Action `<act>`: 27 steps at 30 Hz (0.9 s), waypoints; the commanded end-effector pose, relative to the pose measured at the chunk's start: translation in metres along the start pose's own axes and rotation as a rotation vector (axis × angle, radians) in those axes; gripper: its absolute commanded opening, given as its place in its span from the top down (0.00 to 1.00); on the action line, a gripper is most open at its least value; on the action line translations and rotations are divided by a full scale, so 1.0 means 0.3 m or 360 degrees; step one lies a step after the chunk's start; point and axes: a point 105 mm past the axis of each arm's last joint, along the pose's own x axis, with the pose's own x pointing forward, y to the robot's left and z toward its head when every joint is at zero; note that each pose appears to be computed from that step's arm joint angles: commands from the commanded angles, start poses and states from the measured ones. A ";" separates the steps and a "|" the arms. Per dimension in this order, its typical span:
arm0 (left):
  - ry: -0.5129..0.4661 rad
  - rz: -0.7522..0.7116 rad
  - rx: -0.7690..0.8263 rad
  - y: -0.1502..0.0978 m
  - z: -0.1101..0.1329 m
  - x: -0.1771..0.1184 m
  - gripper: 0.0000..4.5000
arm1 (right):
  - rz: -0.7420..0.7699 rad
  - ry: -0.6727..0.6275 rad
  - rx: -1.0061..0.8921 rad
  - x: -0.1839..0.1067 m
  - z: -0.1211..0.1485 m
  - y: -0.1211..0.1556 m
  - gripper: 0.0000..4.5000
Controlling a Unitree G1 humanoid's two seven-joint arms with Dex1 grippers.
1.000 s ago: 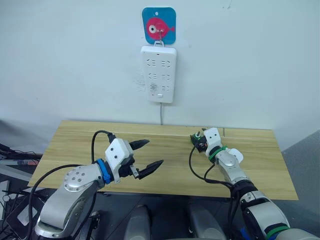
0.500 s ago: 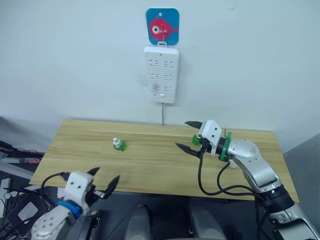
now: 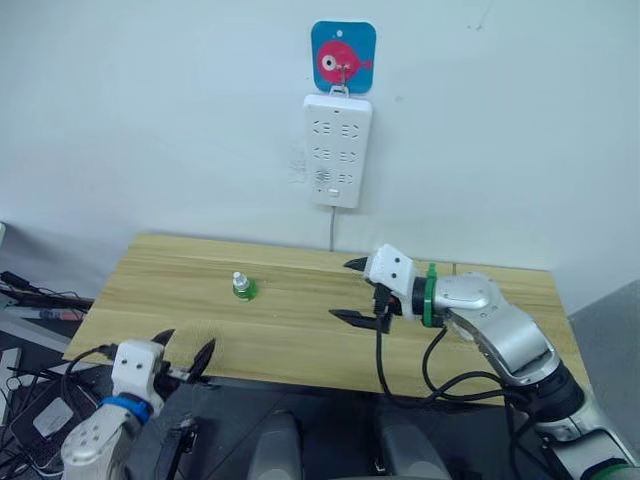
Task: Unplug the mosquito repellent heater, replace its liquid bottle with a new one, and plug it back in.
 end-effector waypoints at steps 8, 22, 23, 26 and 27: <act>-0.0003 -0.0093 0.0038 -0.030 0.005 0.103 0.00 | 0.0001 -0.0047 0.0072 -0.027 0.088 0.055 0.01; -0.0187 -0.0035 -0.0057 -0.045 0.079 0.244 0.00 | 0.0076 0.0041 0.0155 -0.108 0.089 0.135 0.01; -0.0200 -0.0010 -0.0085 -0.036 0.085 0.255 0.00 | 0.0079 0.0047 0.0158 -0.111 0.088 0.138 0.01; -0.0225 -0.0004 -0.0106 -0.034 0.101 0.286 0.00 | 0.0084 0.0058 0.0176 -0.116 0.088 0.145 0.01; -0.0239 0.0002 -0.0100 -0.032 0.110 0.296 0.00 | 0.0085 0.0061 0.0181 -0.118 0.089 0.148 0.01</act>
